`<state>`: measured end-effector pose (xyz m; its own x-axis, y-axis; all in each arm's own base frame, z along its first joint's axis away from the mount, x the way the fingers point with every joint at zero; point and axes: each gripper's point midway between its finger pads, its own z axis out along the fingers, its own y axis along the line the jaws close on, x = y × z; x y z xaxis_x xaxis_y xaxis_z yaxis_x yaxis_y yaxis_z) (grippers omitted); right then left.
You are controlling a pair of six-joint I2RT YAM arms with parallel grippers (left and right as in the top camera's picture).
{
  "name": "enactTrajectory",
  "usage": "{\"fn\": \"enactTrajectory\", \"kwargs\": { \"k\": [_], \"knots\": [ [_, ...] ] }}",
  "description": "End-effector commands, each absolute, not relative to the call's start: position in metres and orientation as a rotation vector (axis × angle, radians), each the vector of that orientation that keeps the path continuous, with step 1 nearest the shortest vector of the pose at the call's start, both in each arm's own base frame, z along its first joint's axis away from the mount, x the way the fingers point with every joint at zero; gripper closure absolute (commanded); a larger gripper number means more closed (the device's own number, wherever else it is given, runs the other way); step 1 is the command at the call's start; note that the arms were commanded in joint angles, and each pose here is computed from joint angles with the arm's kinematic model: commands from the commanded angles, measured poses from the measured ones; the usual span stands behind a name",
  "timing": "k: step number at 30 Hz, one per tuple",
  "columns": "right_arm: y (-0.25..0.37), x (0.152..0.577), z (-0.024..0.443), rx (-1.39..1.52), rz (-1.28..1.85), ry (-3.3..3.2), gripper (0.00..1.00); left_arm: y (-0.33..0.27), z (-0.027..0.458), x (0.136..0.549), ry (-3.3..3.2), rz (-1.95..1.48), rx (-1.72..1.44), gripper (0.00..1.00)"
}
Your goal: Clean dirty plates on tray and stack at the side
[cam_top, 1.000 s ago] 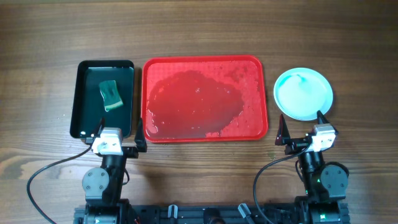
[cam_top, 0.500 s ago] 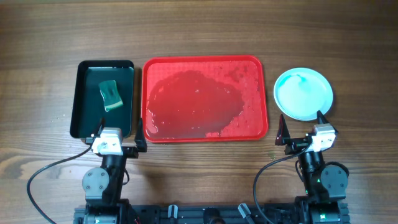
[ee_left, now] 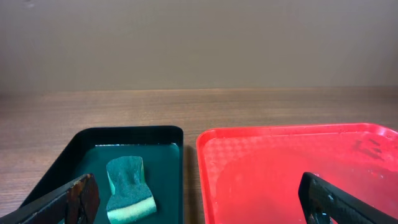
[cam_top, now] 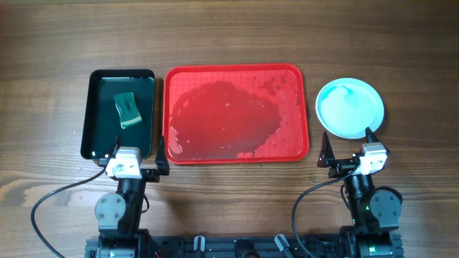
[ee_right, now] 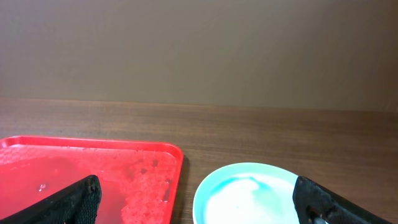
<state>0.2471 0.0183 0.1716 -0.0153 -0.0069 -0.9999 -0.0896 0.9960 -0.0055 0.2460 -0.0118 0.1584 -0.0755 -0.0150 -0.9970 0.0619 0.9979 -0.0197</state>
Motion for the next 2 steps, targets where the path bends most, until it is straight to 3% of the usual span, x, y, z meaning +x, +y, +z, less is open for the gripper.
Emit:
{"fn": "enactTrajectory", "kwargs": {
  "k": [1, 2],
  "knots": [
    [0.0183, 0.2469, 0.1726, -0.088, 0.051, 1.579, 0.00, -0.0137, 0.1573, 0.2456, 1.642, -0.054, 0.062, 0.00],
    [0.0182, 0.2469, 0.1726, -0.088, 0.051, 1.579, 0.00, -0.0137, 0.1573, 0.2456, 1.642, -0.054, 0.062, 0.00]
  ]
}}
